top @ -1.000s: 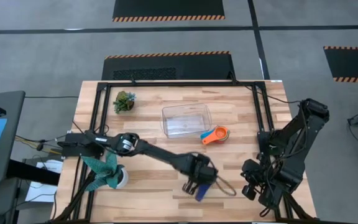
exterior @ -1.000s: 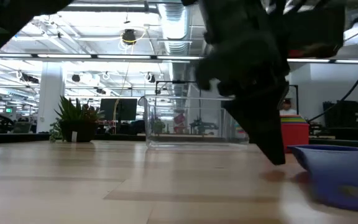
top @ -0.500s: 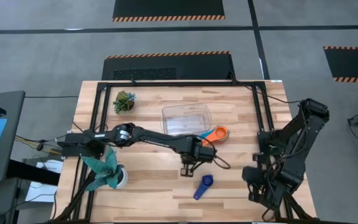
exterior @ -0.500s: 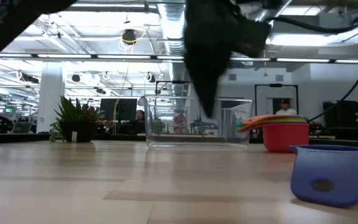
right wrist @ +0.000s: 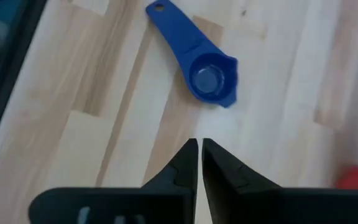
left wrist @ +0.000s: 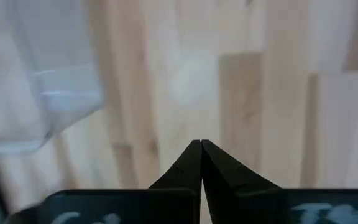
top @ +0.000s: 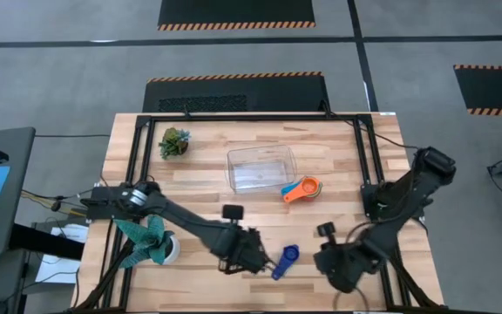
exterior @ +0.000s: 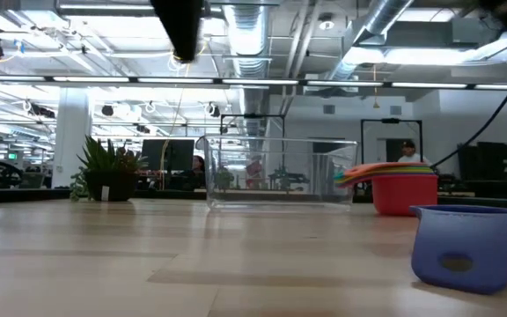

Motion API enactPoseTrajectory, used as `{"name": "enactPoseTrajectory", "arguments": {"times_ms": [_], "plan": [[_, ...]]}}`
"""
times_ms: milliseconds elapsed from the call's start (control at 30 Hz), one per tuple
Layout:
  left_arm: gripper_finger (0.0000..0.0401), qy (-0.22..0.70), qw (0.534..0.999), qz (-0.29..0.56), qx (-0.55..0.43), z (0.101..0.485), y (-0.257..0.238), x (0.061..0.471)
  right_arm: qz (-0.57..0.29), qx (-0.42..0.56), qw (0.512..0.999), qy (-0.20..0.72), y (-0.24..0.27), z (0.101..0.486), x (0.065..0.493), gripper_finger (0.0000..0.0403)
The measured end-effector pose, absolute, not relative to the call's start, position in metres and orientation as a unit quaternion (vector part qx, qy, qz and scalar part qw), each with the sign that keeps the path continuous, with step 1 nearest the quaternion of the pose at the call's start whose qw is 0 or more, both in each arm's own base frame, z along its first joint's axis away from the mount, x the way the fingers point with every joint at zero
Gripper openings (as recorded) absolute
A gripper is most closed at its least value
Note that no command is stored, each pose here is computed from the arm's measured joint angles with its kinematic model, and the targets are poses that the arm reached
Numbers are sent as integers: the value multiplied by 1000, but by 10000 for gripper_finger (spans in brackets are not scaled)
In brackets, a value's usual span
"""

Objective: Nest measuring cups in basket
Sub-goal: Stack the dark blue measuring cup on top of the orange measuring cup

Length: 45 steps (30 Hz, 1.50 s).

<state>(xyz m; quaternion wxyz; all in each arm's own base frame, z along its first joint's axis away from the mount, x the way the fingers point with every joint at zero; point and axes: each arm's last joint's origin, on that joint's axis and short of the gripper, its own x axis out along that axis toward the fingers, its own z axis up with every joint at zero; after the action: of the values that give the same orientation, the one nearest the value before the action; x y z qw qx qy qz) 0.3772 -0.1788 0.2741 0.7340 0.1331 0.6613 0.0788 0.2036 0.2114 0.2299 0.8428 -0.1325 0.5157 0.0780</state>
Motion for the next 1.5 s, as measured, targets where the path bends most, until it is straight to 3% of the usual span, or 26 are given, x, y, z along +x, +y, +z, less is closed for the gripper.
{"name": "enactPoseTrajectory", "arguments": {"times_ms": [333,533,667,1000,1167,1300,1500], "plan": [[0,663,716,196,96,271,-165,308,103,-162,778,599,200,180,246,49],[0,687,690,219,61,256,-160,293,147,-177,792,566,204,195,266,51],[0,691,685,223,65,250,-159,291,225,-157,789,549,205,201,274,61],[0,694,681,218,80,249,-158,291,194,-116,806,548,188,211,292,63],[0,686,686,224,90,249,-157,291,219,-92,800,551,181,211,298,66],[0,685,687,225,92,250,-157,291,244,-66,790,558,176,211,300,84],[0,676,692,232,103,250,-156,292,253,-64,794,549,177,212,302,143]]}}
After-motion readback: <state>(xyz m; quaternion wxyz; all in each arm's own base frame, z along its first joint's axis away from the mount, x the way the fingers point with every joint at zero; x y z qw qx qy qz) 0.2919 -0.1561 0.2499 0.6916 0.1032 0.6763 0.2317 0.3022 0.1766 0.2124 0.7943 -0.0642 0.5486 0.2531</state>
